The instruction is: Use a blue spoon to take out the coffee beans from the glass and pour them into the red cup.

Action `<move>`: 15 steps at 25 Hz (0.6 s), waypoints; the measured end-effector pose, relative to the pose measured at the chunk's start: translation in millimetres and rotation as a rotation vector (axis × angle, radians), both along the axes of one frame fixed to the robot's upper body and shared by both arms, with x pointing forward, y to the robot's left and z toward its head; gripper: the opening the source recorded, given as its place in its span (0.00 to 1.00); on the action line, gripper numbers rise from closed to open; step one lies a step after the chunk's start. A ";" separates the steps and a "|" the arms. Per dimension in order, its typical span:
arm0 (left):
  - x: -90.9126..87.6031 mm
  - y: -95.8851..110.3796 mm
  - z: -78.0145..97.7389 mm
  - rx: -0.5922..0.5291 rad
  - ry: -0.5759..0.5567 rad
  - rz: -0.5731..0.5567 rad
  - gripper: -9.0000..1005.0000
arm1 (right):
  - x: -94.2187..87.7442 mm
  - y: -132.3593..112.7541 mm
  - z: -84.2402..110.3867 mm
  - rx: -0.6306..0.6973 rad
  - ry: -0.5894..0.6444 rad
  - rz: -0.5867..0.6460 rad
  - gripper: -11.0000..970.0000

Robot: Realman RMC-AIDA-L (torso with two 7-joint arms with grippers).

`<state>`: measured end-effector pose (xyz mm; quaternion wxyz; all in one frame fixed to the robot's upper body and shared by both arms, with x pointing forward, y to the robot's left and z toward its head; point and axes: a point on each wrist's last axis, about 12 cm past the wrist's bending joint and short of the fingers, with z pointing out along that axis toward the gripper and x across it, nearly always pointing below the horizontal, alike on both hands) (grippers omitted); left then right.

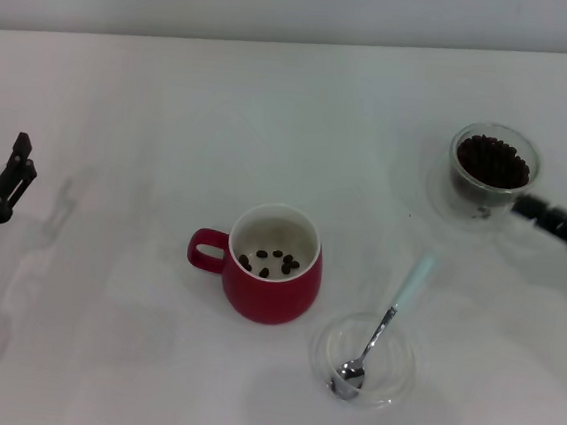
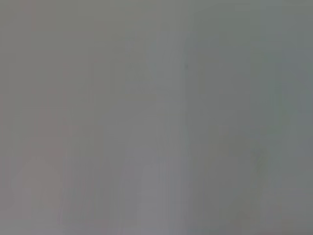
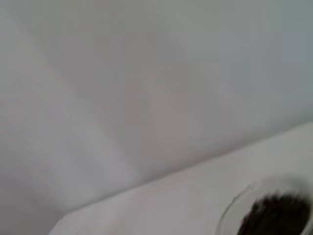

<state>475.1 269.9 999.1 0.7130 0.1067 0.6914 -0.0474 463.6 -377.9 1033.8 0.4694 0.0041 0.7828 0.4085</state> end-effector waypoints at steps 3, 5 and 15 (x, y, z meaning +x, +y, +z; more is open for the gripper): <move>-0.6 3.0 0.2 0.019 -0.007 0.005 0.84 | 4.5 -17.9 8.5 -0.038 -0.048 -0.070 0.29; -0.5 3.8 0.3 0.025 -0.009 0.007 0.84 | 6.1 -29.7 13.9 -0.061 -0.085 -0.121 0.29; 0.9 9.0 3.5 0.046 -0.037 0.024 0.84 | -0.6 -58.3 21.4 -0.246 -0.306 -0.355 0.29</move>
